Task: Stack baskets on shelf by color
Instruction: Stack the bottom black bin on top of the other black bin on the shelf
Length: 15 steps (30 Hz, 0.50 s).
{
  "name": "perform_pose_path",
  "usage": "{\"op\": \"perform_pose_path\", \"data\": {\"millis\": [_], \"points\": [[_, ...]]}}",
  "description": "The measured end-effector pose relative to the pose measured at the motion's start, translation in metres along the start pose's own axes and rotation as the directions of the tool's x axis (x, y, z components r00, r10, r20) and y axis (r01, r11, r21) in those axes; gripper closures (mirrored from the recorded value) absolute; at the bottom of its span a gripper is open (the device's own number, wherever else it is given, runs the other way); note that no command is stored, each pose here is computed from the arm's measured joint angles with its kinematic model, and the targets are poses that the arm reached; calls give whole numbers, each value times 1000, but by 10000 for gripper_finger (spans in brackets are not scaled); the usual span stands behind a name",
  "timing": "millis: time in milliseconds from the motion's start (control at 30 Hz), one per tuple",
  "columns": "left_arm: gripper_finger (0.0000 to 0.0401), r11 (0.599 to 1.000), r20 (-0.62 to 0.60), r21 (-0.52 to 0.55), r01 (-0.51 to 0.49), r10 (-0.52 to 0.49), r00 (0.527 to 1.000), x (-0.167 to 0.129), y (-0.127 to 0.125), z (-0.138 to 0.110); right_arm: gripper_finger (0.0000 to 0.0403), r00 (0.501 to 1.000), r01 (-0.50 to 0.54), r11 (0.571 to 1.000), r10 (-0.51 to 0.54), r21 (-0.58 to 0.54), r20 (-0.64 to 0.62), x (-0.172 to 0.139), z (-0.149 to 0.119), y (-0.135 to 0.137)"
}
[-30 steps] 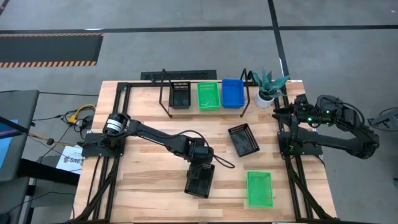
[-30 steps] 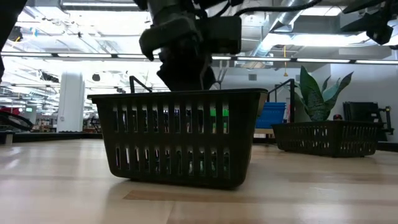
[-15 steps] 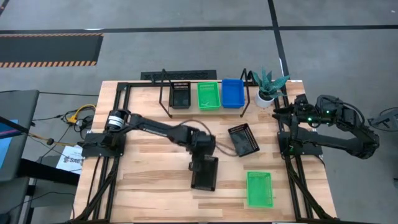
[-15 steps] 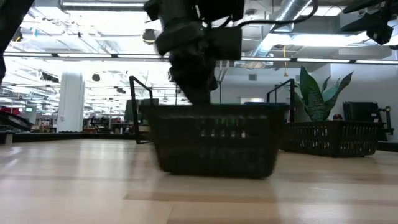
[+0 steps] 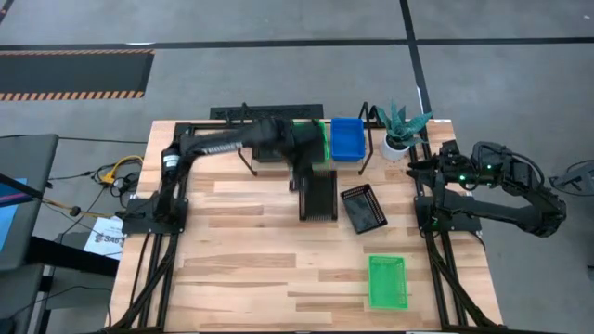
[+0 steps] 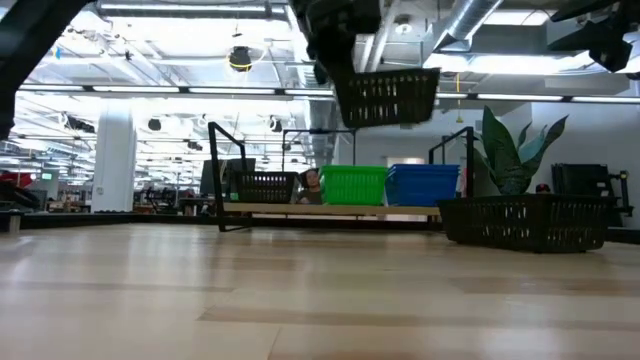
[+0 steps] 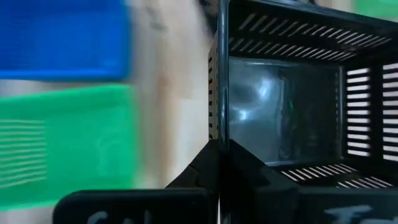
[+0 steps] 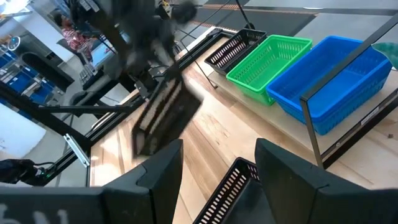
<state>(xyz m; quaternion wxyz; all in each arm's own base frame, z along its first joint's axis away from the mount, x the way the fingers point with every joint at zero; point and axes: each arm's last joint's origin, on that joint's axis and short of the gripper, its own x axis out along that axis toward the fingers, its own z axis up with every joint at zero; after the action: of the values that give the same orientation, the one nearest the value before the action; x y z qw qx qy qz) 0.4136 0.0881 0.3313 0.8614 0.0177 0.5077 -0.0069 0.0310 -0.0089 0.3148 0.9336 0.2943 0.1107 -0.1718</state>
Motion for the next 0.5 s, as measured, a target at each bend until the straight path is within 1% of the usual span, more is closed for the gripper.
{"op": "perform_pose_path", "data": {"millis": [133, 200, 267, 333, 500], "points": [[401, 991, 68, -20, -130, 131, 989, -45, 46, 1, 179, 1000, 0, 1000, 0, 0, 0, 0, 0, 0], [401, 983, 89, -45, -177, 181, 979, -65, 69, -4, 179, 1000, 2, 1000, -2, -7, 1, 0, 0, 0], [401, 974, 100, -66, -218, 223, 970, -82, 89, -11, 179, 1000, 8, 999, -8, -38, 4, 0, 0, 0], [401, 962, 110, -90, -256, 265, 958, -94, 107, -21, 179, 1000, 27, 998, -26, -56, 16, 0, 0, -1], [401, 941, 57, -157, -299, 311, 949, -109, 144, -49, 179, 996, 78, 995, -74, -58, 55, 0, 2, -2]]}}
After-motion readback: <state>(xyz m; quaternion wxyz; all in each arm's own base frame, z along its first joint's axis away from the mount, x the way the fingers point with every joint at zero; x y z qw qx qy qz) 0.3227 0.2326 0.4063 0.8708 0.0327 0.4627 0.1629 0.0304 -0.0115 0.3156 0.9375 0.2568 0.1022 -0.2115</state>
